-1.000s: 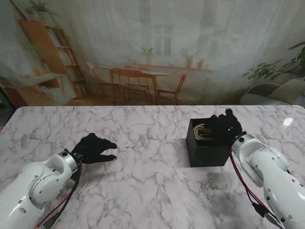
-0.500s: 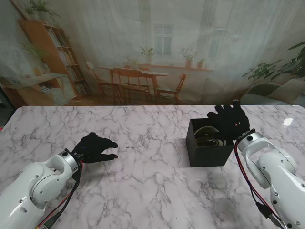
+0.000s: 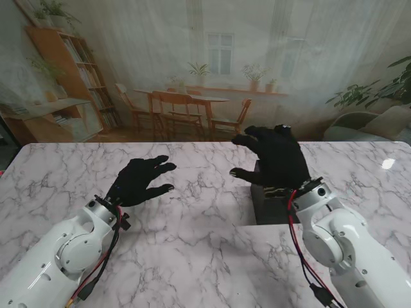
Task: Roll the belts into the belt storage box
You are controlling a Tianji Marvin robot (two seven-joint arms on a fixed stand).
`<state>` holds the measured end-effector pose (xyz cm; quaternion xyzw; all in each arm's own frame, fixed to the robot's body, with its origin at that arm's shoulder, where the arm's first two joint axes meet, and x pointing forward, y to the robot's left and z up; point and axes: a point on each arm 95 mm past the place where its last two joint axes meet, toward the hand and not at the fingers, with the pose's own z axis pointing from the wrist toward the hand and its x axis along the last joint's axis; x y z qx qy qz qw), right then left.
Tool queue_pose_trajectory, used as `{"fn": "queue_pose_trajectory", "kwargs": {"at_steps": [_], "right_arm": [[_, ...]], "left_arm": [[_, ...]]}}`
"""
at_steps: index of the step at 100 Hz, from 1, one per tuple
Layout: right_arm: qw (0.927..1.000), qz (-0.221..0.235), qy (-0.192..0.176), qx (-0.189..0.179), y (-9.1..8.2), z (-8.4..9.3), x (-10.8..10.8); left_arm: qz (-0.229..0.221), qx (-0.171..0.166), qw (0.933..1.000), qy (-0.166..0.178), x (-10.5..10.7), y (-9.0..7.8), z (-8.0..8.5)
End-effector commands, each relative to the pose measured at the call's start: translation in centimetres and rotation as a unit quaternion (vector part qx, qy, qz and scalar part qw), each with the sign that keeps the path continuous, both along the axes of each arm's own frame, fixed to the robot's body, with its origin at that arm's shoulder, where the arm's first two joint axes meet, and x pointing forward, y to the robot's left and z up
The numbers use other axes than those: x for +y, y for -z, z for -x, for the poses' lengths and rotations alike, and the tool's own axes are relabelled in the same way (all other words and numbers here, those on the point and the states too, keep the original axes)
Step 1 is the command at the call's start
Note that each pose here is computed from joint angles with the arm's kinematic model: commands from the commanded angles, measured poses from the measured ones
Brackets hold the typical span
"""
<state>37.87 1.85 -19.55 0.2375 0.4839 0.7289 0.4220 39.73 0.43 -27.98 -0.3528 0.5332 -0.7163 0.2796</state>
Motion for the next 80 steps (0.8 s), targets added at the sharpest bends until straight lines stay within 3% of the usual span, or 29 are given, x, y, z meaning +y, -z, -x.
{"fn": "queue_pose_trajectory", "kwargs": {"at_steps": [1,14,22,30,41,60,80], "right_arm": [[0.9995,-0.024,-0.016,0.015,1.2,0.2,1.6],[0.9935,-0.078,-0.042,0.072,4.3,0.0,3.7],[0.9848,-0.119,-0.048,0.117,6.8,-0.3,5.0],[0.9728,-0.153,-0.054,0.165,9.1,-0.7,6.1],[0.9637,-0.161,-0.054,0.206,11.6,-1.0,7.1],[0.9555,-0.167,-0.046,0.239,13.3,-1.0,6.9],[0.9523,-0.175,-0.041,0.247,12.9,-0.8,5.2]], "left_arm": [[0.015,0.0,0.9998,0.016,-1.4,-0.4,0.0],[0.041,0.013,0.9989,0.019,-1.8,0.2,0.1],[0.082,0.036,0.9959,0.014,-2.1,1.3,-0.1],[0.136,0.074,0.988,-0.003,-2.5,2.7,-0.3],[0.135,0.104,0.985,-0.027,-2.1,4.7,-0.6],[0.123,0.125,0.9831,-0.052,-1.0,6.4,-0.3],[0.1,0.124,0.9857,-0.055,0.0,6.4,0.3]]}}
